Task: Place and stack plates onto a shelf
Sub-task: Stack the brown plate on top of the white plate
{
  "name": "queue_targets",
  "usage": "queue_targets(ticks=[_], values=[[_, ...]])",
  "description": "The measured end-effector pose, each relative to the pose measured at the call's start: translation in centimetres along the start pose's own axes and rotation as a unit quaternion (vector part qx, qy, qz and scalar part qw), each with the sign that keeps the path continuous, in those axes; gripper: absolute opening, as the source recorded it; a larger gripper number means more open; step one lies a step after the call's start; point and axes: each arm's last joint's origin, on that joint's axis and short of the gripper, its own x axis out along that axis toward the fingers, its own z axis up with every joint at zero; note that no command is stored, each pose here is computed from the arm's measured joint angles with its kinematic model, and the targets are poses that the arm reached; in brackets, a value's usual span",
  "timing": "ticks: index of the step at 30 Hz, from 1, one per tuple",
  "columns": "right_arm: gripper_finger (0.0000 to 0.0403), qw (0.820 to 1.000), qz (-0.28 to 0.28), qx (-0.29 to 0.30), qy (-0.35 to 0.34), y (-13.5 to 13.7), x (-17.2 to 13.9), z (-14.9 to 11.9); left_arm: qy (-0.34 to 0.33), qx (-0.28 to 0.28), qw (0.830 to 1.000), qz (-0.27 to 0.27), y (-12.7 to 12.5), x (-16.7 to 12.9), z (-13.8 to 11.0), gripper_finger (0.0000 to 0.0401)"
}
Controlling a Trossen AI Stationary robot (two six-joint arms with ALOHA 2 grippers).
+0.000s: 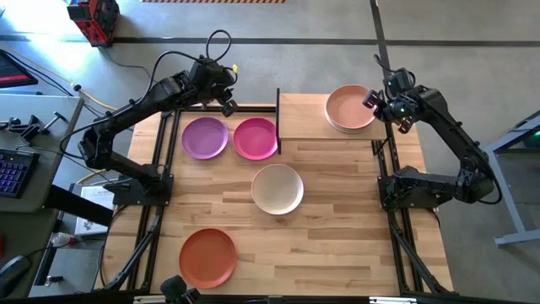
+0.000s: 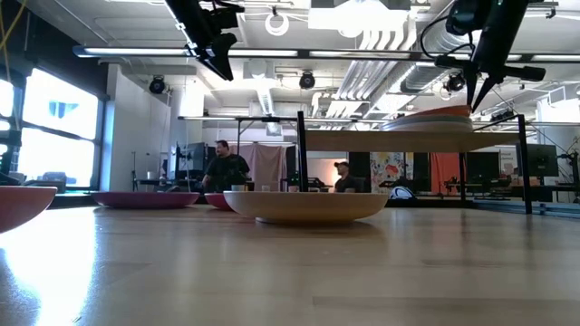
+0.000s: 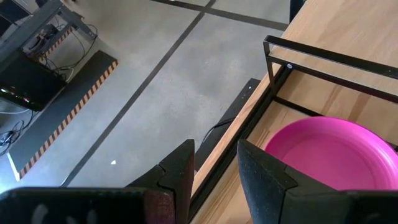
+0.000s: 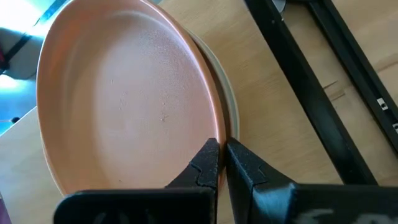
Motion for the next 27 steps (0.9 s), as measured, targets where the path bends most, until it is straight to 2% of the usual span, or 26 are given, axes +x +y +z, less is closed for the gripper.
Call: queue_targets(ticks=[17,27], values=[[0.0005,1.000,0.009,-0.023,0.016,0.06,0.01,-0.09,0.001,0.001,1.000,0.000,0.00,0.00,-0.02,0.0113],[0.0089,1.000,0.006,-0.011,0.010,0.05,0.02,-0.06,0.001,0.001,1.000,0.000,-0.01,0.00,-0.03,0.0113]])
